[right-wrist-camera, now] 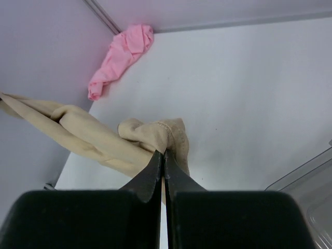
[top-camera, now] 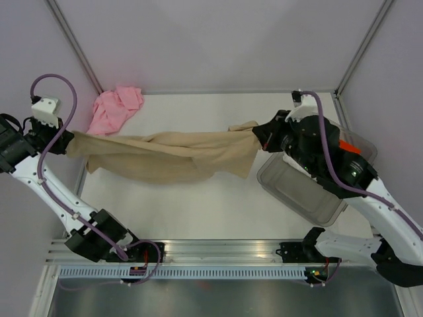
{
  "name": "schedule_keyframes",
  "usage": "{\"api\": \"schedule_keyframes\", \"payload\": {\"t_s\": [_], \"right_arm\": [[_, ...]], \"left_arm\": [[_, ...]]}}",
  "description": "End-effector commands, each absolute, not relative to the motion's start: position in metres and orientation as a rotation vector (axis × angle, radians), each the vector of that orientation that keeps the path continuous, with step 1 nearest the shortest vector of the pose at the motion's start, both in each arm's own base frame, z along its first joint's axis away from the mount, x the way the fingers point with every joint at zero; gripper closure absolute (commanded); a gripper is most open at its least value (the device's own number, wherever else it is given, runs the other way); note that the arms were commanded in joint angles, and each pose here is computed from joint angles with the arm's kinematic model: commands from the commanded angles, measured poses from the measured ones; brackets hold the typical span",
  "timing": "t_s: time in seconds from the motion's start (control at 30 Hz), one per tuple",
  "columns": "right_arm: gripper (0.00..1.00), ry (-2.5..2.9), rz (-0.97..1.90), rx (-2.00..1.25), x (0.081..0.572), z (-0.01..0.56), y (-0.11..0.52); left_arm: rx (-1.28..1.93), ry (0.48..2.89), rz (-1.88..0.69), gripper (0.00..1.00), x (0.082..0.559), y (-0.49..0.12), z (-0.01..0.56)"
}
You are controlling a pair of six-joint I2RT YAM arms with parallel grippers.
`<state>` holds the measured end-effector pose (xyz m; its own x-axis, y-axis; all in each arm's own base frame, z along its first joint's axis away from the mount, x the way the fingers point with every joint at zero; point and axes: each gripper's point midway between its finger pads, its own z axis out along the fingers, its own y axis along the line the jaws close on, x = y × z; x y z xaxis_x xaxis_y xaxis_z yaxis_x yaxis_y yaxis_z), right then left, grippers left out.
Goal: Roll the t-shirts
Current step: Flatten the tshirt
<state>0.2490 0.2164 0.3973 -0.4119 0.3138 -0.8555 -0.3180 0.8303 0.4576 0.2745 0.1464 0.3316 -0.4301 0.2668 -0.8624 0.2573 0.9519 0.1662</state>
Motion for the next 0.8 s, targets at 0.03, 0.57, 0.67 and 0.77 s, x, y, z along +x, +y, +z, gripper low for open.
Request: {"api": "schedule_keyframes", "payload": {"t_s": [0.03,0.57,0.67,0.77], "right_arm": [[1.00,1.837,0.738,-0.040,0.228,0.410,0.204],[1.00,1.892,0.779,-0.045,0.435,0.407,0.269],[1.00,1.786,0.823,-0.010,0.462,0.459,0.273],[1.00,1.671,0.851,0.003,0.460,0.501,0.267]], "left_arm": [[0.440,1.956,-0.077,0.98,0.265,0.115,0.351],[0.498,1.917,-0.282,0.98,0.402,0.078,0.358],[0.387,1.826,-0.281,0.98,0.430,0.083,0.408],[0.375,1.739,-0.215,0.98,0.438,0.088,0.447]]}}
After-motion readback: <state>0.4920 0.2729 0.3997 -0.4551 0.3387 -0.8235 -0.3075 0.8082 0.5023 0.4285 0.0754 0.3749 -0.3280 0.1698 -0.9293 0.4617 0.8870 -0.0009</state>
